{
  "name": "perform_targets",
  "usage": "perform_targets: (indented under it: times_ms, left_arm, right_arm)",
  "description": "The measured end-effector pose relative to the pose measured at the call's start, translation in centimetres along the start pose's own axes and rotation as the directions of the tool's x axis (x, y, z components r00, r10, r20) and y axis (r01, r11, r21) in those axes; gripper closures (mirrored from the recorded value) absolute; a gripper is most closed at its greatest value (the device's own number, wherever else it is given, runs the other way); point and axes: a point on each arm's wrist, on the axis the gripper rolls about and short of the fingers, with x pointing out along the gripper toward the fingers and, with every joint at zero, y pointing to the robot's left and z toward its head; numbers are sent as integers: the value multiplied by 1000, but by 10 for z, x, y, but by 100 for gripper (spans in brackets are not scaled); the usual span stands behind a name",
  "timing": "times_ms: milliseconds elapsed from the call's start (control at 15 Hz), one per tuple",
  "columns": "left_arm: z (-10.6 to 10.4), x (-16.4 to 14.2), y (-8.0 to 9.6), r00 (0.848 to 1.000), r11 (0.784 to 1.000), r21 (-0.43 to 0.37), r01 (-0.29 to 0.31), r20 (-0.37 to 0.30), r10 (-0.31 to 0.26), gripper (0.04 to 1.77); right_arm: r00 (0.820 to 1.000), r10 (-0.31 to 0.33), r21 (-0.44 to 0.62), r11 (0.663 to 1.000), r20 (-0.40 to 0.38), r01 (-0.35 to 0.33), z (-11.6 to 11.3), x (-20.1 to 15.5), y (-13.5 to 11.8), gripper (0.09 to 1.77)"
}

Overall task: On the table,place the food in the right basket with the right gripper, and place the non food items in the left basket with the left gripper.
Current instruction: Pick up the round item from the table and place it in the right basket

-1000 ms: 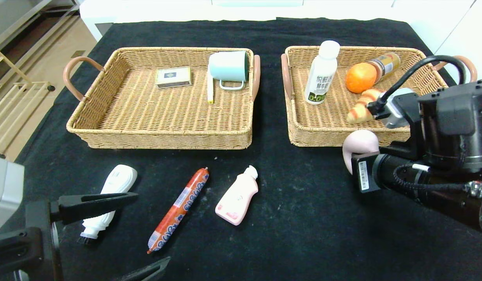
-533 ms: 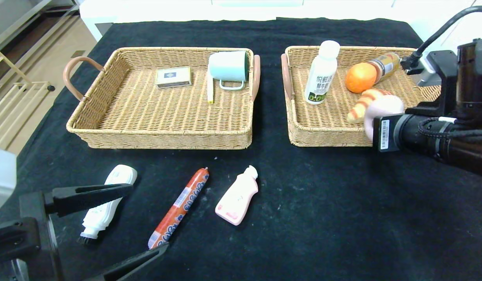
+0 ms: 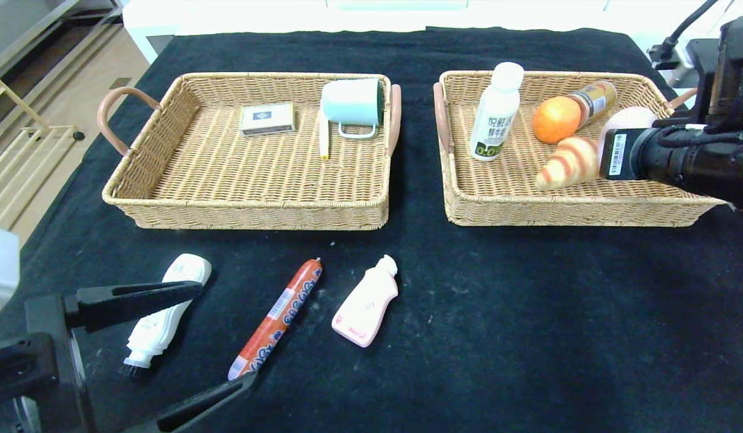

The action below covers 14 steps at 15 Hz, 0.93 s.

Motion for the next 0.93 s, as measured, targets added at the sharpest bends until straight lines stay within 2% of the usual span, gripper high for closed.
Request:
perform_targets:
  times_ms: [267, 733, 800, 933]
  left_arm:
    - [0, 0, 0, 1000, 1000, 1, 2, -1, -2, 9]
    - [-2, 1, 0, 1000, 1000, 2, 4, -8, -4, 9]
    - [-2, 1, 0, 1000, 1000, 2, 4, -9, -4, 9]
    - [-2, 1, 0, 1000, 1000, 1, 4, -10, -4, 9]
  right_arm:
    - [998, -69, 14, 998, -12, 69, 1, 24, -21, 169]
    - [993, -112, 14, 994, -45, 113, -6, 47, -34, 169]
    - [993, -112, 13, 994, -47, 113, -7, 47, -34, 160]
    - [992, -116, 11, 993, -51, 117, -7, 48, -34, 126]
